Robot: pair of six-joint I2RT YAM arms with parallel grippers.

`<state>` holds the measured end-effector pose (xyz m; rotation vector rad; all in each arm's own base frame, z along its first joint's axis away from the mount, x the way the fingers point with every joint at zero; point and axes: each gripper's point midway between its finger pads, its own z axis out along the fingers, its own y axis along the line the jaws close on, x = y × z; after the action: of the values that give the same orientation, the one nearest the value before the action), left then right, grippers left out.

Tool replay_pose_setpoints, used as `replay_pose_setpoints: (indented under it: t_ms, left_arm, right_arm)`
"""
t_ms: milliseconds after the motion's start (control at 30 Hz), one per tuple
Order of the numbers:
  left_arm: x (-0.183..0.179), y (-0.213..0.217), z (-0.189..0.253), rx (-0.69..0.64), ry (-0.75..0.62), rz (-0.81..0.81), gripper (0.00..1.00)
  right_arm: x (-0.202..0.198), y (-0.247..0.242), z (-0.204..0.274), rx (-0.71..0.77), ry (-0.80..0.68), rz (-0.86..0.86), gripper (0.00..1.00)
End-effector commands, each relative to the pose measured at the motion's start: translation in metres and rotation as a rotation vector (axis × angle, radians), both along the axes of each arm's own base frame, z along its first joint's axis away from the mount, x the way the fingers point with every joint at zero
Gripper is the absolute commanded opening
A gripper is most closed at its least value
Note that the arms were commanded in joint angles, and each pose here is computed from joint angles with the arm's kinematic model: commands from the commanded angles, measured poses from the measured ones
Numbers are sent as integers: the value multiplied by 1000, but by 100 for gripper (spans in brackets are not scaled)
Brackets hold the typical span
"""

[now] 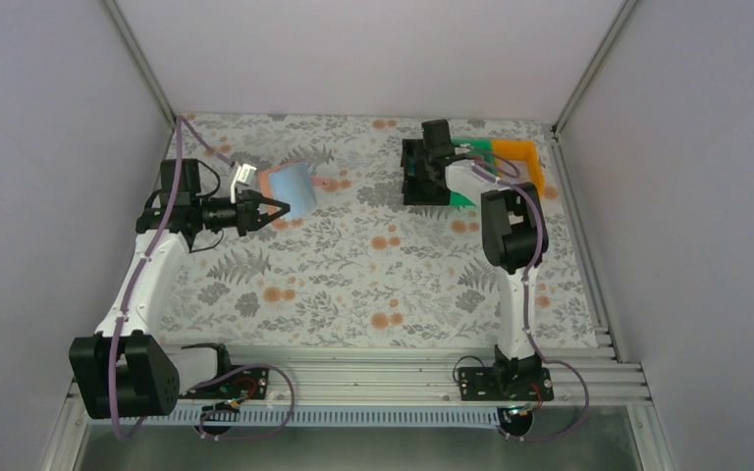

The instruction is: Take the credit cards out of the card holder

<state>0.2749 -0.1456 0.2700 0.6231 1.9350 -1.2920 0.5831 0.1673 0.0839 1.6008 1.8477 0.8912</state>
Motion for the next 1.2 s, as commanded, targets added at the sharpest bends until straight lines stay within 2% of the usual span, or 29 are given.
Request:
replay_pose_setpoints:
  t_ms: [0, 100, 167, 333, 433, 500, 567, 667, 800, 867, 933, 1033, 1167]
  left_arm:
    - [-3, 0, 16, -14, -62, -13, 2]
    - [-3, 0, 16, -15, -60, -15, 2]
    - [-2, 0, 16, -15, -60, -15, 2]
    - [-5, 0, 14, -9, -71, -15, 2]
    - [-7, -1, 13, -5, -78, -24, 2]
    - [-8, -2, 16, -11, -86, -39, 2]
    - [-13, -5, 22, -27, -102, -71, 2]
    - [-26, -10, 37, -55, -162, -142, 2]
    - [-47, -20, 64, -6, -292, -222, 2]
    - [-54, -22, 85, 60, -390, -247, 2]
    - [-69, -24, 112, 97, -527, -291, 2]
    - [-94, -25, 152, 132, -694, -321, 2]
    - [-113, -26, 179, 148, -801, -319, 2]
  right_arm:
    - [-12, -5, 11, -25, 4, -8, 54]
    - [-12, -8, 26, -47, -15, 0, 79]
    - [-9, -10, 41, -60, -43, 11, 88]
    - [-2, -13, 95, -235, -146, 107, 99]
    - [-8, -10, 133, -386, -237, 213, 100]
    - [-22, -7, 174, -492, -361, 289, 100]
    - [-38, 9, 218, -598, -540, 445, 100]
    - [-77, 52, 270, -744, -826, 794, 97]
    - [-156, 114, 305, -725, -1153, 1253, 91]
    - [-226, 137, 332, -672, -1383, 1478, 88]
    - [-279, 147, 344, -654, -1557, 1607, 86]
    - [-343, 147, 358, -611, -1789, 1710, 86]
    - [-393, 156, 375, -565, -1943, 1759, 84]
